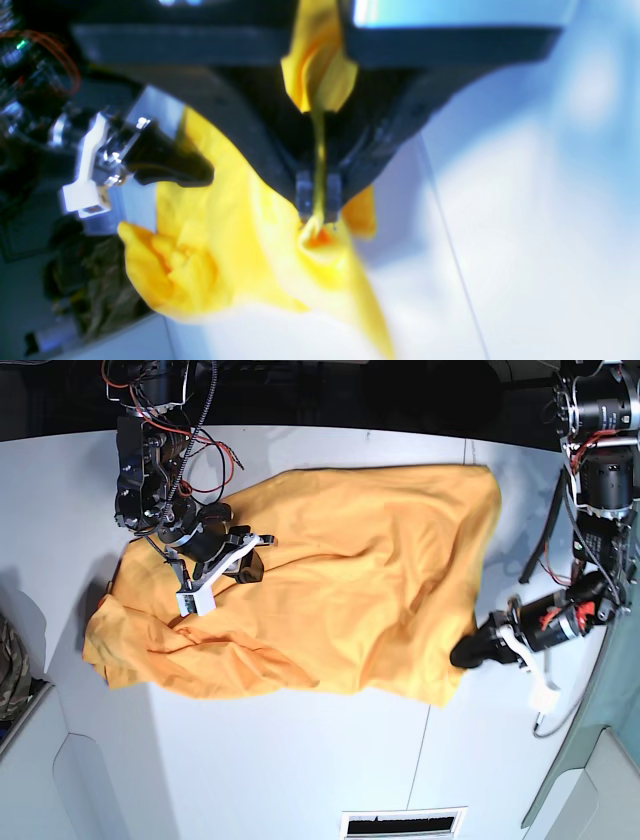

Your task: Layout the t-shirt on the table in an organized manner, then fold the t-shirt properly

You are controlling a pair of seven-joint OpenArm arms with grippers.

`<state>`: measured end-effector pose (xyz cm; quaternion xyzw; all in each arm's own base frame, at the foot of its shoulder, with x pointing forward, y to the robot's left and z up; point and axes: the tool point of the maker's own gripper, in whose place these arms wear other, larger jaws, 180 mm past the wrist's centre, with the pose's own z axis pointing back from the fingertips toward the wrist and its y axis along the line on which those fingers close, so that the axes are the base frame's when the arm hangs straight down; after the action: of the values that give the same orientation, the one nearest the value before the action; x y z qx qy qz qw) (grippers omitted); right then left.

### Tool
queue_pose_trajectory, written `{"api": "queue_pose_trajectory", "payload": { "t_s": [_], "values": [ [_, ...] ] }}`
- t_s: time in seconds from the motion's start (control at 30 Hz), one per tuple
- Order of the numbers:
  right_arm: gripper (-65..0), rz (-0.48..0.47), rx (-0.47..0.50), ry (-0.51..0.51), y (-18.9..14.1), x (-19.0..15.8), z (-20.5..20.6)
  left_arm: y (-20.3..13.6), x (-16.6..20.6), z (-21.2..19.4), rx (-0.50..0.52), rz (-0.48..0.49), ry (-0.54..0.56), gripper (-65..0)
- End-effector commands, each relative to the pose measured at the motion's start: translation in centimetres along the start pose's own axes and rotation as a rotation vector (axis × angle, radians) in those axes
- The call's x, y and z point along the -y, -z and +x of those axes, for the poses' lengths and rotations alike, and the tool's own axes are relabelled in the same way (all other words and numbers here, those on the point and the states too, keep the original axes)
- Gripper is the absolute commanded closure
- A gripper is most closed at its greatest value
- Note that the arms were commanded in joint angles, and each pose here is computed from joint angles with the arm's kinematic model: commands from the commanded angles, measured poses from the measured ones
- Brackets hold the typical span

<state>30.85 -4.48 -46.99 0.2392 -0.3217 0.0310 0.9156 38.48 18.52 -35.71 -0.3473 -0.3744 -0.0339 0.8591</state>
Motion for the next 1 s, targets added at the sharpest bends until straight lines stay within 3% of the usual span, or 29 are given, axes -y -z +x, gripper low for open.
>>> {"api": "queue_pose_trajectory", "payload": {
  "t_s": [0.0,0.17,0.3,0.47,0.53,0.73,0.87,0.97],
  "values": [
    [0.0,-0.011,-0.007,-0.011,-0.2,0.3,-0.1,-1.1,1.3,3.5,0.066,-0.031,0.071,0.0],
    [0.0,-0.018,-0.016,-0.007,-0.4,0.7,-0.7,-3.7,6.2,7.5,0.101,-0.107,0.274,0.0],
    [0.0,-0.017,-0.016,-0.007,-0.4,0.7,-0.8,-3.6,11.1,6.6,0.073,-0.19,0.41,0.0],
    [0.0,-0.017,-0.015,-0.007,-0.4,0.7,-0.7,-2.4,16.7,0.1,-0.069,-0.304,0.555,0.0],
    [-0.8,-0.017,-0.015,-0.007,-0.4,0.7,-0.7,-1.6,18.1,-3.0,-0.131,-0.349,0.56,0.0],
    [-16.8,-0.017,-0.015,-0.007,-0.4,0.7,-0.7,0.9,20.8,-11.8,-0.254,-0.426,0.5,0.0],
    [-21.7,-0.02,-0.016,-0.009,-0.5,0.8,-0.7,2.2,22.0,-14.9,-0.268,-0.443,0.467,-23.4],
    [-21.7,-0.029,-0.019,-0.013,-0.7,1.4,-0.7,2.7,22.2,-15.2,-0.265,-0.44,0.471,-28.3]
  ]
}}
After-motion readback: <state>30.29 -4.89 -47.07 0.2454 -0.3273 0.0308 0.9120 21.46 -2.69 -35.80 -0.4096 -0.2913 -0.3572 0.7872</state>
